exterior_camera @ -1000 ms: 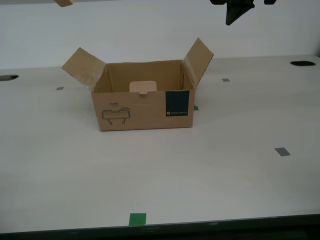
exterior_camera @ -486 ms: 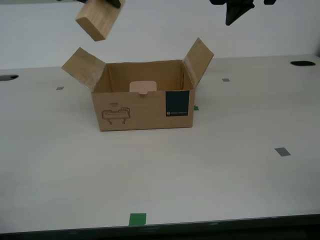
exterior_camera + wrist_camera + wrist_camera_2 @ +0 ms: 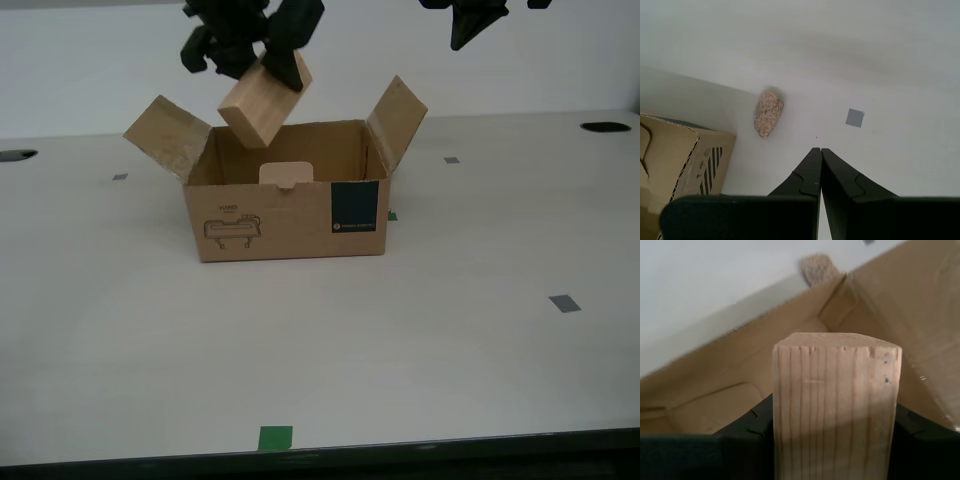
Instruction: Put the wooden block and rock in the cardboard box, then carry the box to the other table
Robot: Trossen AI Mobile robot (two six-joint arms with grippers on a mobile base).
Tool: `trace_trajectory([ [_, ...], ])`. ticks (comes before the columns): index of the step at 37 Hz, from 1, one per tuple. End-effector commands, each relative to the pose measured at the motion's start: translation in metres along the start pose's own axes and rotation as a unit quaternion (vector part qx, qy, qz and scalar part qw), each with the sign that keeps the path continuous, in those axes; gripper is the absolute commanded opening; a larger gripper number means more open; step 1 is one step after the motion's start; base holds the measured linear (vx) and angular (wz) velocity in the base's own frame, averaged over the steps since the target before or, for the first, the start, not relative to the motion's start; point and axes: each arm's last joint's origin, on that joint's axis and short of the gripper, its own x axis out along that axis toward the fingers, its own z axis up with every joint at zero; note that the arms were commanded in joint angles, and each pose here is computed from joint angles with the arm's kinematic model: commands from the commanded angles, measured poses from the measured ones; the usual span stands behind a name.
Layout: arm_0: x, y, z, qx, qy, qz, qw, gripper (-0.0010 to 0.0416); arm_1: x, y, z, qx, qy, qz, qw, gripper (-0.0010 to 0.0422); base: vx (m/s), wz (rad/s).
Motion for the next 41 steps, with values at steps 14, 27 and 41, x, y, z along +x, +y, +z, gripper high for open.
trace_trajectory([
  [14,0.000,0.001,-0.001,0.000,0.004,0.000,1.000,-0.0001,0.033,0.007,-0.010,-0.008,0.031,0.004,0.999,0.0000,0.000,0.000],
  [27,0.000,0.001,-0.001,0.000,0.004,0.000,1.000,-0.0001,0.033,0.007,-0.010,-0.008,0.031,0.004,0.999,0.0016,0.000,0.000],
  [41,0.000,0.001,-0.001,0.000,0.004,0.001,1.000,-0.0001,0.033,0.006,-0.010,-0.021,0.031,0.005,0.999,0.0162,0.000,0.000],
])
